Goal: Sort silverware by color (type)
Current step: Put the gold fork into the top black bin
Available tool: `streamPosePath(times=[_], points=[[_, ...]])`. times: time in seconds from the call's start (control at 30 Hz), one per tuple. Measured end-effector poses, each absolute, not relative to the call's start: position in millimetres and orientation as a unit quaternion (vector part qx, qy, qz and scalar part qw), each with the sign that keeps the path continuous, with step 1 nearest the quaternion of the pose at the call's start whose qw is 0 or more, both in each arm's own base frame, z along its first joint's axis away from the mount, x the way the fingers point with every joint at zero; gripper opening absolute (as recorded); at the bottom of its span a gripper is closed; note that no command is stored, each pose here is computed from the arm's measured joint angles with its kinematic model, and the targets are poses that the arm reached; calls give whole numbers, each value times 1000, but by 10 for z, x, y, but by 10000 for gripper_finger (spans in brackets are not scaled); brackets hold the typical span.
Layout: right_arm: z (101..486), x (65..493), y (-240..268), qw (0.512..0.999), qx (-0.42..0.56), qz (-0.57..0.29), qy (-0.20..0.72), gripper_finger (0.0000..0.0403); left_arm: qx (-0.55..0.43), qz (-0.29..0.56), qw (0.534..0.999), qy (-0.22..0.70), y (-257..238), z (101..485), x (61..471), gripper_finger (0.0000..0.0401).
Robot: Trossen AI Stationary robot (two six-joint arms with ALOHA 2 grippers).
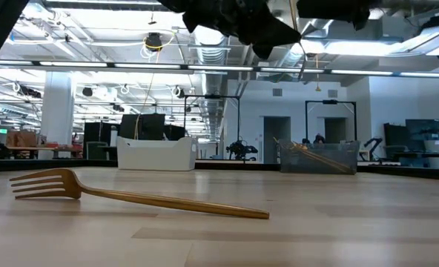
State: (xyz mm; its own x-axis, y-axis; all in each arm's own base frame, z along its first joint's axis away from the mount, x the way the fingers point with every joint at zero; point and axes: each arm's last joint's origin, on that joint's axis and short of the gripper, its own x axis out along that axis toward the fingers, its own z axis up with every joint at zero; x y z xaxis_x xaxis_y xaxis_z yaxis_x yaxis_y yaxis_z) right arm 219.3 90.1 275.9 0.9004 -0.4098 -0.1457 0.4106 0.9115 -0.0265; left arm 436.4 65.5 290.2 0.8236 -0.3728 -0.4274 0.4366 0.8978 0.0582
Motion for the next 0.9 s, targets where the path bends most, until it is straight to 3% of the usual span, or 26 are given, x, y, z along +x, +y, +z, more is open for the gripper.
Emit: streamPosePath(times=[0.23, 0.43, 0.57, 0.77, 0.9], points=[[2751, 2244, 765, 967, 8, -243, 75, 169, 76, -218, 950, 211, 641, 2893, 4359, 0], [2749, 2287, 689, 972, 11, -222, 81, 189, 83, -225, 946, 216, 617, 2879, 4353, 0], [2749, 2300, 648, 970, 13, -228, 81, 153, 80, -224, 947, 217, 621, 2879, 4353, 0], [2730, 2329, 594, 968, 7, -237, 86, 25, 62, -193, 952, 231, 639, 2874, 4355, 0], [2701, 2344, 565, 964, 3, -249, 93, 21, 50, -145, 940, 304, 665, 2843, 4247, 18]])
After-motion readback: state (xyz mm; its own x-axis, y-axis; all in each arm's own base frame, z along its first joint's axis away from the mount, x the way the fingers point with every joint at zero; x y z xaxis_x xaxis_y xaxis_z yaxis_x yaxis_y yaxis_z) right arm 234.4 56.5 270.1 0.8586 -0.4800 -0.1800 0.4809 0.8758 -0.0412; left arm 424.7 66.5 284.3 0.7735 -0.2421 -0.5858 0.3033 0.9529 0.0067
